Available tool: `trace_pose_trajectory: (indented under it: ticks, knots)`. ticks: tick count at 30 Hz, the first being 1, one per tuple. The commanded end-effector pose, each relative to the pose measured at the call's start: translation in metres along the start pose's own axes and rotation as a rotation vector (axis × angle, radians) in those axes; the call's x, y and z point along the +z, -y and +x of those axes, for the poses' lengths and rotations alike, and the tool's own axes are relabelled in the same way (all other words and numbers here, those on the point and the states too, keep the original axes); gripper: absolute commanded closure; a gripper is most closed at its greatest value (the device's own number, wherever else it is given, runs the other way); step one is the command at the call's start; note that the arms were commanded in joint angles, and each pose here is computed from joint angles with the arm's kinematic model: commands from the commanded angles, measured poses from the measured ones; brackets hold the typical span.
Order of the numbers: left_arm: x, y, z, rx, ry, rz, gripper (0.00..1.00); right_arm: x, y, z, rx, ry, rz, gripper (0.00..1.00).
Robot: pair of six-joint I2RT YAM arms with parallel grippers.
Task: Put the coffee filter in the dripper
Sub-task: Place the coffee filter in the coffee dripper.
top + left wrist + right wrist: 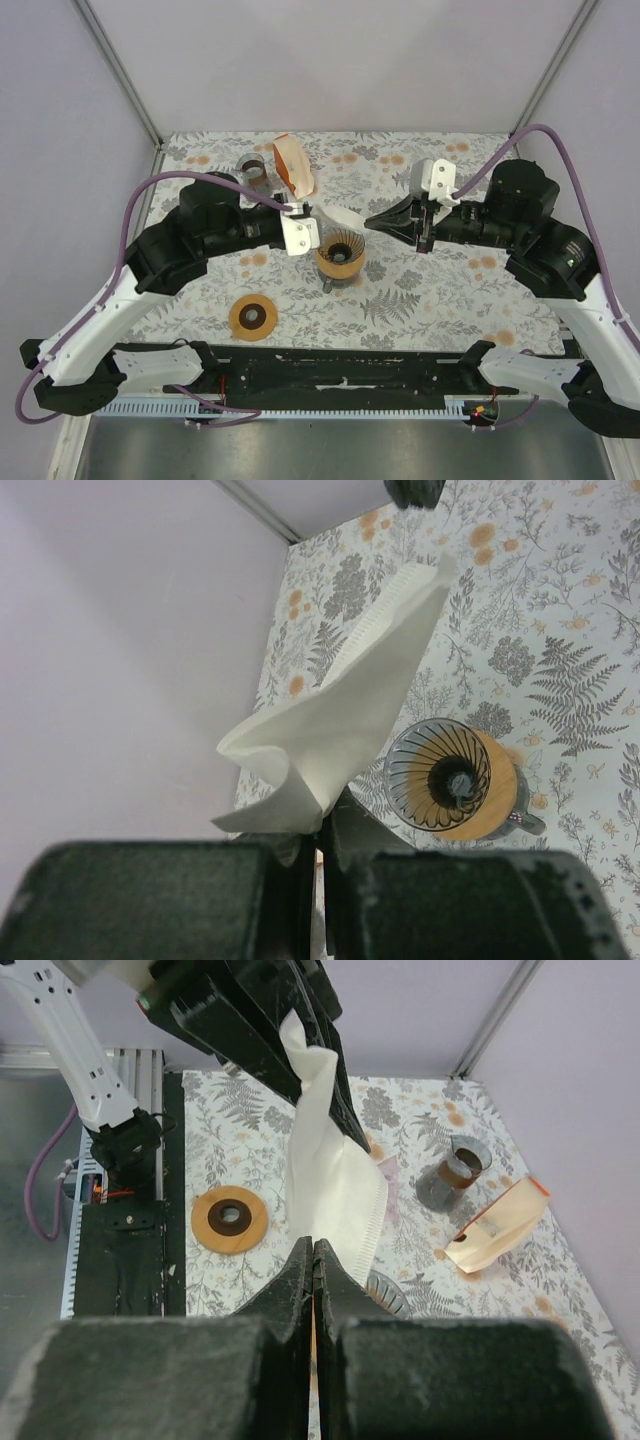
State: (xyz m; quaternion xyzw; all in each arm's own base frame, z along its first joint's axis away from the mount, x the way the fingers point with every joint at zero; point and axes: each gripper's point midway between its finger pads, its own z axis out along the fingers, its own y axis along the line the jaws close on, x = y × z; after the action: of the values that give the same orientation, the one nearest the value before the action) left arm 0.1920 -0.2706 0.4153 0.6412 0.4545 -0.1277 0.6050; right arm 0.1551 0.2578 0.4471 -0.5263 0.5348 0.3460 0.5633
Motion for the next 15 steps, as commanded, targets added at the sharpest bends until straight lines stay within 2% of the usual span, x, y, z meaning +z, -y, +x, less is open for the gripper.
trace_pose_trajectory:
  ticks: [1,4,7,8,10,11,15]
  knots:
    - [0.003,-0.016,-0.005,-0.067,0.003,-0.071,0.98,0.001,0.000,-0.020,-0.003,0.081,-0.004,1.00]
    - [0.004,-0.020,-0.006,-0.075,-0.001,-0.083,0.98,0.002,-0.006,-0.022,-0.011,0.095,-0.045,1.00]
    - [0.002,-0.017,-0.005,-0.050,0.002,-0.075,0.98,-0.004,-0.004,-0.027,-0.024,0.111,-0.015,1.00]
    - [0.003,-0.014,-0.004,-0.028,0.000,-0.059,0.98,-0.003,-0.004,-0.029,-0.023,0.116,-0.018,0.96]
    - [0.003,-0.010,-0.002,0.005,0.001,-0.043,0.98,-0.001,-0.005,-0.035,-0.022,0.131,-0.036,0.74]
    - [0.003,-0.009,-0.002,0.015,0.008,-0.035,0.98,0.000,-0.005,-0.038,-0.017,0.140,-0.042,0.67]
    - [-0.002,0.000,-0.015,0.057,0.077,0.011,0.98,0.012,-0.011,-0.042,0.001,0.174,-0.115,0.61]
